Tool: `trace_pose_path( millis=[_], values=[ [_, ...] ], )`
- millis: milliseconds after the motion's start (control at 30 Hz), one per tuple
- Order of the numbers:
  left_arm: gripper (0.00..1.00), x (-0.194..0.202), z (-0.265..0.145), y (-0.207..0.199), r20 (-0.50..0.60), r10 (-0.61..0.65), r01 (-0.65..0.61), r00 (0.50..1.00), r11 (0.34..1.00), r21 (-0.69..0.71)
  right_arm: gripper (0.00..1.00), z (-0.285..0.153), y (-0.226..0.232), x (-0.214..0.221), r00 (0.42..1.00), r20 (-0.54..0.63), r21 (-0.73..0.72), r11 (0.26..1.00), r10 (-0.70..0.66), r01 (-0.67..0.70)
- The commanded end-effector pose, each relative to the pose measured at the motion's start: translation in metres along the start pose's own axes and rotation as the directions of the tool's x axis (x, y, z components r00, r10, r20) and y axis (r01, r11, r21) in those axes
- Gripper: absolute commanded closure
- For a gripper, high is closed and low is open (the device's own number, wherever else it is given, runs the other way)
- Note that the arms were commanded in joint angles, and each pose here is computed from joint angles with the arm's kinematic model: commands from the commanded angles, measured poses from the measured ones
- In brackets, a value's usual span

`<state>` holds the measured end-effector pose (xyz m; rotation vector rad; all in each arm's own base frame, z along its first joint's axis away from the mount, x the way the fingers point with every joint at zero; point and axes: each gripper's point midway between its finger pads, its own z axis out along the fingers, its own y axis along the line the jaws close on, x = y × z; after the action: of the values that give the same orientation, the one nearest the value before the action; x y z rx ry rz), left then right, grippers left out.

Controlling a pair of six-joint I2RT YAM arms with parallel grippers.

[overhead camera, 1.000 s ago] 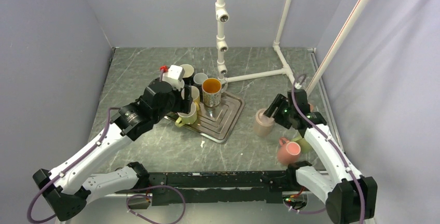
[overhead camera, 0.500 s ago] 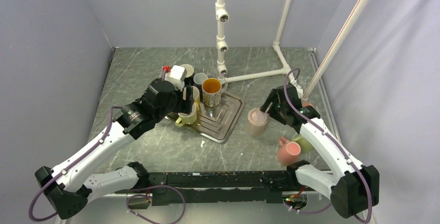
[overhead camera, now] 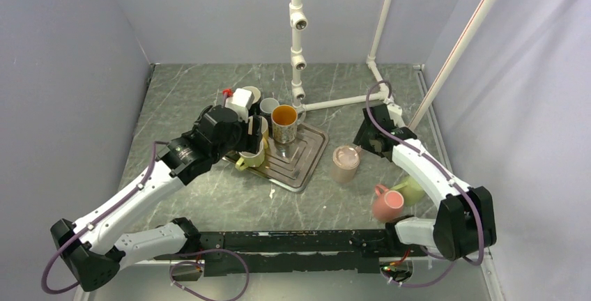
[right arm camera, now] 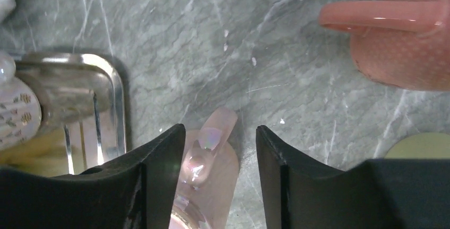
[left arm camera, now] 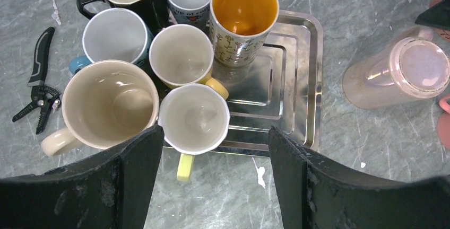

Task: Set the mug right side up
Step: Move the cup to the center of the board.

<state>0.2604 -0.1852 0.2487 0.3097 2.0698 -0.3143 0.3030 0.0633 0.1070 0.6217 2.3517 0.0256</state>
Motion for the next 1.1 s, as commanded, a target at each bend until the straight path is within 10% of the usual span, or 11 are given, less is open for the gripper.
trace_pose_path(
  millis=[0, 433, 1067],
  values=[
    [0.23, -0.008, -0.001, -0.003, 0.023, -0.015, 0.015, 1.000, 1.000, 0.013, 0.46, -0.003, 0.017, 0.011, 0.992, -0.046, -0.137, 0.985, -0.116, 0.109],
    [0.24, 0.006, 0.014, -0.028, -0.075, -0.085, 0.092, 0.994, 0.991, 0.095, 0.48, -0.030, -0.008, 0.091, 0.942, -0.290, -0.240, 0.965, -0.170, 0.101],
    [0.25, 0.029, 0.018, -0.091, -0.252, -0.211, 0.291, 0.944, 0.892, 0.345, 0.39, -0.079, 0.031, 0.124, 0.896, -0.304, -0.557, 0.824, -0.325, 0.110]
  ],
)
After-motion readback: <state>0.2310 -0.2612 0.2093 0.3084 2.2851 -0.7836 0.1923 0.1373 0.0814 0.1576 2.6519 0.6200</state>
